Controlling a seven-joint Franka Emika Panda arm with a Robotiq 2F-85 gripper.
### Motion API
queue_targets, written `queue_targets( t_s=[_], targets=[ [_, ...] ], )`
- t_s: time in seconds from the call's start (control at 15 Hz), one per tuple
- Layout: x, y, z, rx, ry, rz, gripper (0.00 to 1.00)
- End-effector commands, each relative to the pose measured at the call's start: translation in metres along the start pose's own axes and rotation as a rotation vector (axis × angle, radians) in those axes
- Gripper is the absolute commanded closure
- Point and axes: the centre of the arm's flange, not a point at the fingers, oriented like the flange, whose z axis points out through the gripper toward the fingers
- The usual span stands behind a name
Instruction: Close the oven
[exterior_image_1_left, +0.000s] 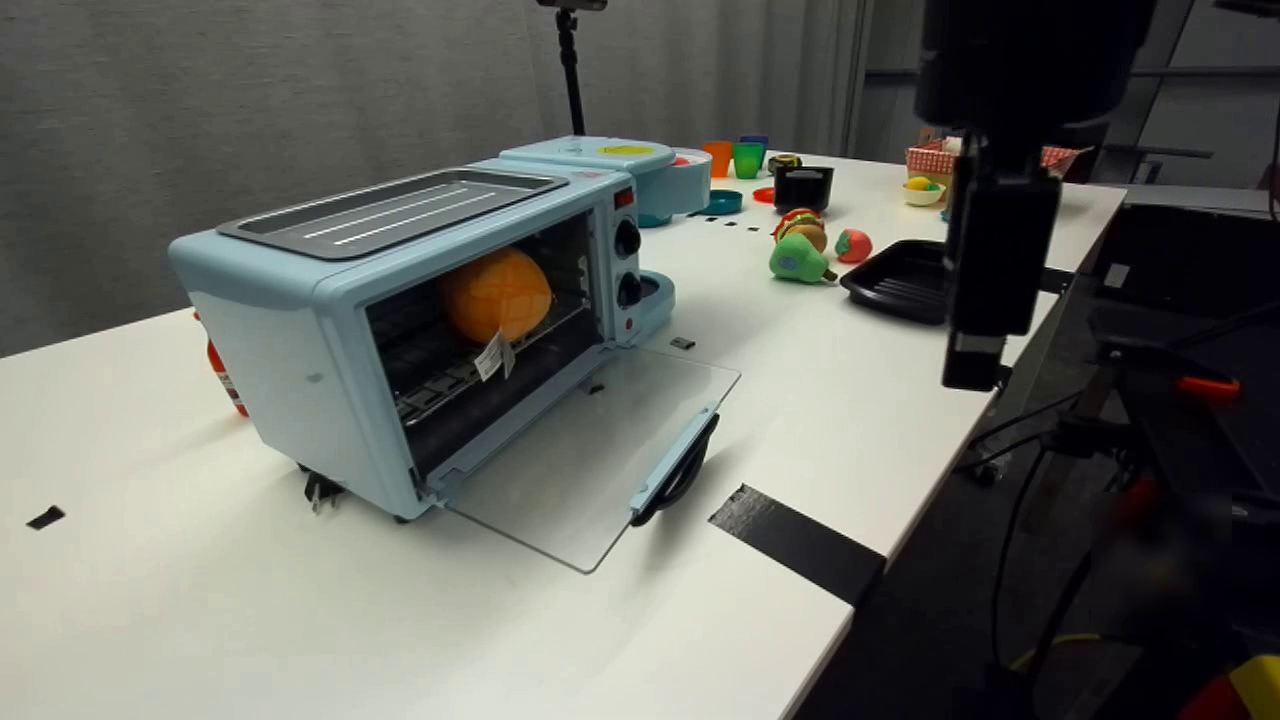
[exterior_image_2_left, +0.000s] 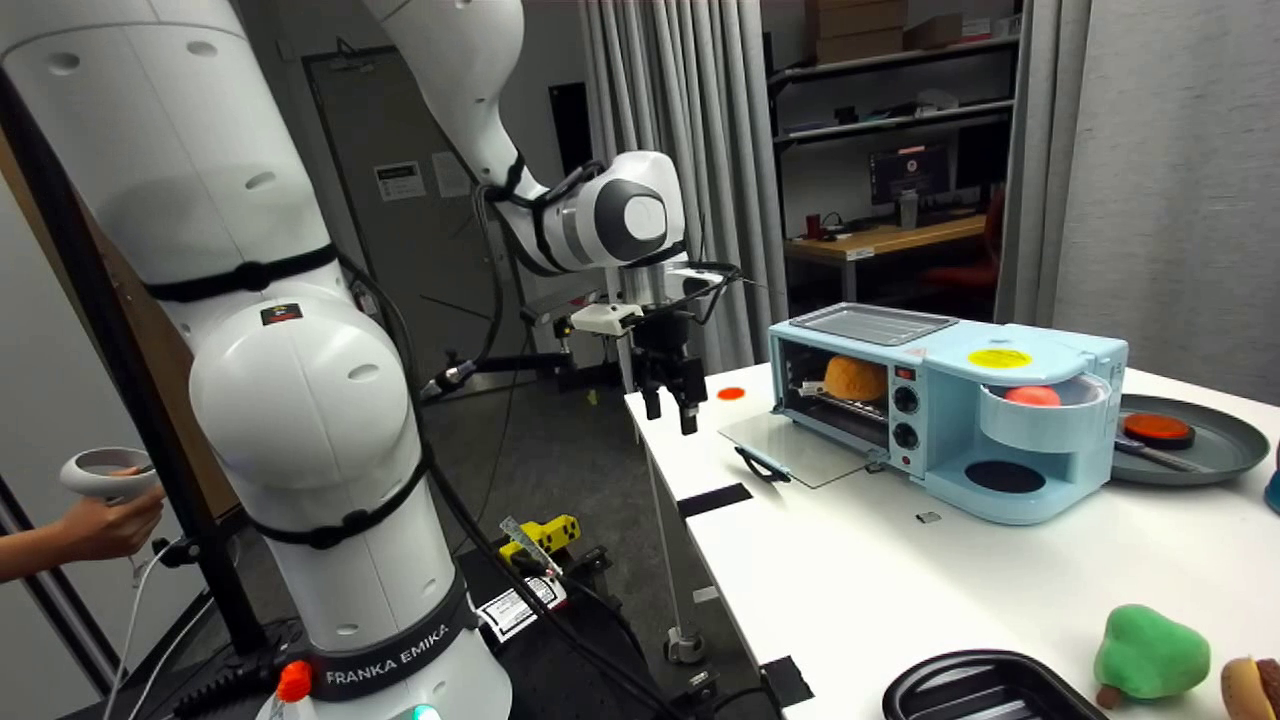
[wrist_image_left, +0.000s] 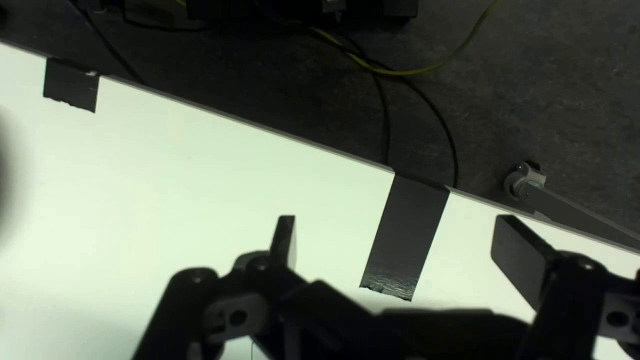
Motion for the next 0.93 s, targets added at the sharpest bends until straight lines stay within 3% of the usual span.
queue_targets(
  t_s=[0.0, 0.87],
  targets=[
    [0.042, -0.007, 0.014, -0.004, 0.004, -0.017, 0.0],
    [0.033, -0.001, 0.015, 0.004, -0.021, -0.005, 0.0]
  ],
)
